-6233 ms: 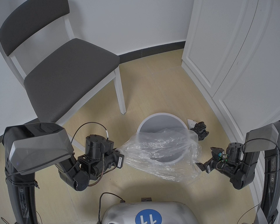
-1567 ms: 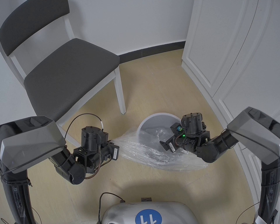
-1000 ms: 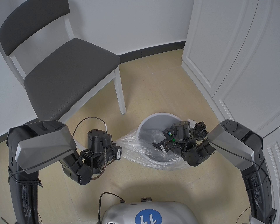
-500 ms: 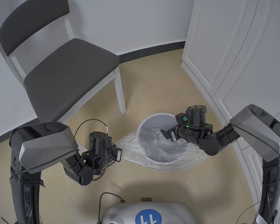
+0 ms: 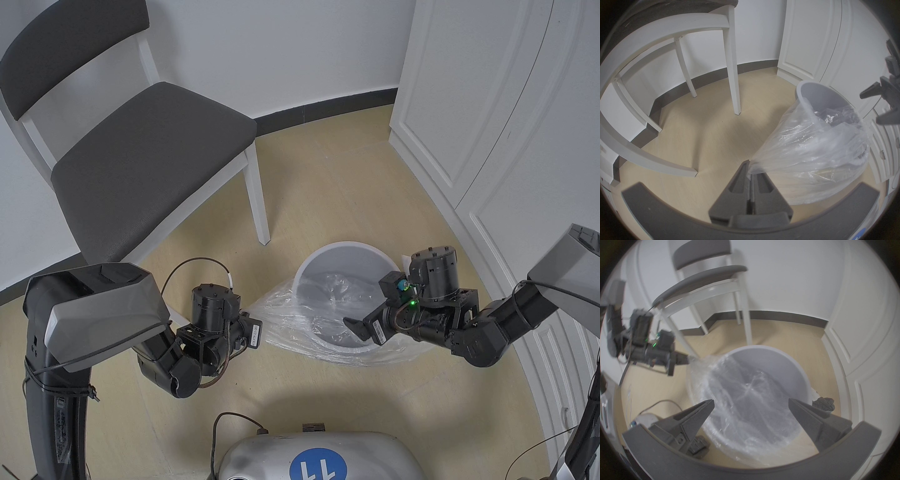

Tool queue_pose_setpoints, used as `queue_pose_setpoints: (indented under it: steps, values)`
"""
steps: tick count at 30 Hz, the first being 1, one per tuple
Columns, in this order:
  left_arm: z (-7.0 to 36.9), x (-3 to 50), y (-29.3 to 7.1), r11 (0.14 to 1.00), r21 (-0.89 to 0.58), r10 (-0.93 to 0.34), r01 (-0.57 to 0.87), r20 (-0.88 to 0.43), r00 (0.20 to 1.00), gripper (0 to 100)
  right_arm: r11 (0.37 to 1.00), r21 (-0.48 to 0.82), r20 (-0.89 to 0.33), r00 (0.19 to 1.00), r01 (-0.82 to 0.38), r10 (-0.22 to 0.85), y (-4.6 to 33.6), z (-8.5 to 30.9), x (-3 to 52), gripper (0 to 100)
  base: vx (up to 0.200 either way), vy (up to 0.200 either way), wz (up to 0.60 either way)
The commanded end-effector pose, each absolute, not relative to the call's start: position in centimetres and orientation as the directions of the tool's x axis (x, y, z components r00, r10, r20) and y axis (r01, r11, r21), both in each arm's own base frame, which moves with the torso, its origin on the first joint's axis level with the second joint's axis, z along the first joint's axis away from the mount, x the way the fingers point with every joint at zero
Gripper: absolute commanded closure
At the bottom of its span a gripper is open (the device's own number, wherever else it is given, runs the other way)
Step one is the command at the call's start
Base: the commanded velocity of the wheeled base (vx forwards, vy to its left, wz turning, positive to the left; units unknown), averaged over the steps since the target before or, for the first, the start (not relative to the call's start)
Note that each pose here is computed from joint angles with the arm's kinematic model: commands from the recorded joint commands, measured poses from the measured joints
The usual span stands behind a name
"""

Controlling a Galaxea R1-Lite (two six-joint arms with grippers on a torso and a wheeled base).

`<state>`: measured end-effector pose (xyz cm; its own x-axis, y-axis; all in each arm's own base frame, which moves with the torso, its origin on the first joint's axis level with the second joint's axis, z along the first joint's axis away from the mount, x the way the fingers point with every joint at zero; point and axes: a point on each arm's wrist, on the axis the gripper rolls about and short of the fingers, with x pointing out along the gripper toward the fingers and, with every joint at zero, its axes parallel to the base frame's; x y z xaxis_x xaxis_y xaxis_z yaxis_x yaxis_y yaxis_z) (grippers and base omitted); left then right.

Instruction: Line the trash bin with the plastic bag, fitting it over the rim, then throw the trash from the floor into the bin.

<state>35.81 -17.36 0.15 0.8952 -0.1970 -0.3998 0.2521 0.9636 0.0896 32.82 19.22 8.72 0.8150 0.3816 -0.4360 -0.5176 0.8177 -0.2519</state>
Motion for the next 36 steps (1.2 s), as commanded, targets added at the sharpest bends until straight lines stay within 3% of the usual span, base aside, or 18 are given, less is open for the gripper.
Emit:
queue_pose_setpoints:
  steps: [1, 12, 30, 31, 36]
  values:
    - [0.2, 35.9, -17.3, 0.964, 0.089, -0.195, 0.249, -0.398, 0.897, 100, 0.778, -0.289, -0.456, 0.794, -0.559, 0.401, 19.6, 8.5, 31.2, 0, 0.000, 0.000, 0.00]
    - [0.4, 36.0, -17.1, 0.966, 0.090, -0.190, 0.243, -0.393, 0.900, 100, 0.758, -0.277, -0.508, 0.759, -0.591, 0.407, 19.7, 6.5, 31.6, 0, 0.000, 0.000, 0.00]
    - [0.6, 35.9, -17.1, 0.966, 0.088, -0.192, 0.243, -0.385, 0.903, 100, 0.753, -0.322, -0.522, 0.772, -0.573, 0.364, 20.5, 3.3, 35.3, 0, 0.000, 0.000, 0.00]
    - [0.7, 36.0, -17.1, 0.966, 0.088, -0.192, 0.242, -0.384, 0.903, 100, 0.758, -0.325, -0.510, 0.780, -0.565, 0.362, 20.7, 3.3, 35.8, 100, 0.000, 0.000, 0.00]
    - [0.7, 36.0, -17.1, 0.967, 0.087, -0.191, 0.241, -0.381, 0.905, 100, 0.776, -0.328, -0.456, 0.810, -0.538, 0.369, 20.9, 4.7, 37.0, 100, 0.000, 0.000, 0.00]
